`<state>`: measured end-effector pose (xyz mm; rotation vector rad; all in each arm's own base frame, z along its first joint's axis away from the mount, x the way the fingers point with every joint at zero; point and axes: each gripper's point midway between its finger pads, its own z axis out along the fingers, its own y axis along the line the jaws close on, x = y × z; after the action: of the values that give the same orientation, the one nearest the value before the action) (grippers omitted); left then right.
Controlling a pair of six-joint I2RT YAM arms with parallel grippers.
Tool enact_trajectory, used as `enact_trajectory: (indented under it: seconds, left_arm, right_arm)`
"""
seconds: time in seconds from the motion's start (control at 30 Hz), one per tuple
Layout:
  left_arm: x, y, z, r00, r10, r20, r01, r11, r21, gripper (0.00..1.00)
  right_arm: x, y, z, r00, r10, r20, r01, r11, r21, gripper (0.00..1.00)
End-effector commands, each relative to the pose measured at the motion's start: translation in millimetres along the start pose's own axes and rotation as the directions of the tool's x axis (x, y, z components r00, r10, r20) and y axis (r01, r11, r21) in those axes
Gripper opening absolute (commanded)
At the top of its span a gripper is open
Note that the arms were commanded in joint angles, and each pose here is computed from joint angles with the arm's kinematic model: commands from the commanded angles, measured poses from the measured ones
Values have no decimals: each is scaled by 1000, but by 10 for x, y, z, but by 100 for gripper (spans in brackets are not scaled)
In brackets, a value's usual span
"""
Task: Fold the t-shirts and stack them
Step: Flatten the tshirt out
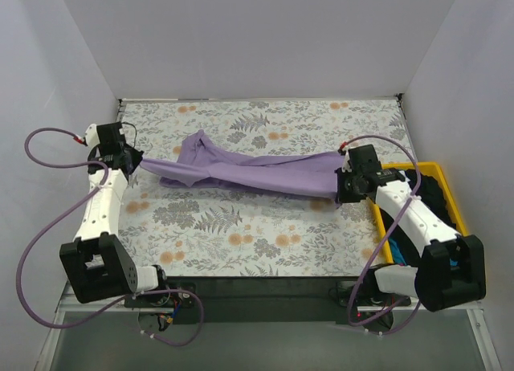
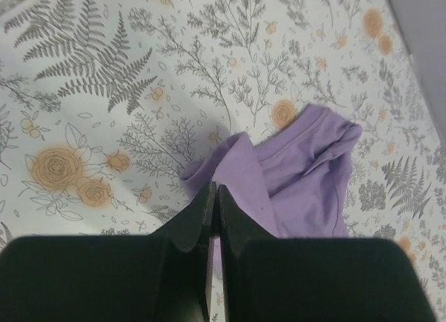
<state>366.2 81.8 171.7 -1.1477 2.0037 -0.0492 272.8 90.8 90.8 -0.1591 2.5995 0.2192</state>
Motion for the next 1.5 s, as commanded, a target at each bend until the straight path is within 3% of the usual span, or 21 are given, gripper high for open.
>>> enact_trajectory:
  seconds: [0.0, 0.1, 0.17, 0.27, 0.33, 0.5, 0.77, 1.0, 1.2, 1.3, 1.47]
  left_arm:
    - [-218, 196, -109, 992, -25, 126, 34, 997, -70, 0]
    - [-181, 269, -149, 991, -18, 133, 29, 997, -78, 0]
    - [-145, 296, -174, 991, -23, 131, 33, 997, -73, 0]
    - [41, 358, -126, 995, -29, 92, 35, 998, -61, 0]
    - [173, 372, -91, 998, -30, 55, 33, 998, -44, 0]
    - [318, 381, -41, 999, -26, 30, 26, 1000, -15, 0]
    - [494, 389, 42, 1000, -10, -12, 10, 1000, 20, 0]
    - [576, 427, 126, 1000, -7, -28, 7, 1000, 11, 0]
    - [742, 397, 233, 996, 1, -90, 2, 999, 39, 0]
    - [779, 351, 227, 994, 3, -107, 4, 998, 68, 0]
    - [819, 285, 224, 991, 3, -135, 11, 995, 101, 0]
  right_arm:
    - [586, 244, -279, 977, 80, -196, -107, 986, -130, 15]
    - [941, 433, -426, 937, 79, -339, -163, 960, -229, 33]
    - [980, 466, -482, 940, 79, -332, -169, 953, -251, 49]
    - [747, 272, -452, 969, 96, -226, -131, 981, -146, 55]
    - [550, 213, -387, 983, 98, -158, -118, 986, -120, 55]
    - [11, 116, -125, 991, 132, 20, -130, 989, -73, 44]
    - [-418, -98, 548, 978, 186, 93, -189, 982, 25, 39]
    - [-732, -292, 1141, 984, 163, 68, -169, 982, 82, 40]
    - [-1535, -473, 1416, 979, 115, 170, -139, 981, 136, 49]
    - [-1728, -378, 1181, 979, 87, 182, -109, 987, 117, 60]
    - [-1056, -317, 762, 989, 131, 67, -142, 971, 194, 74]
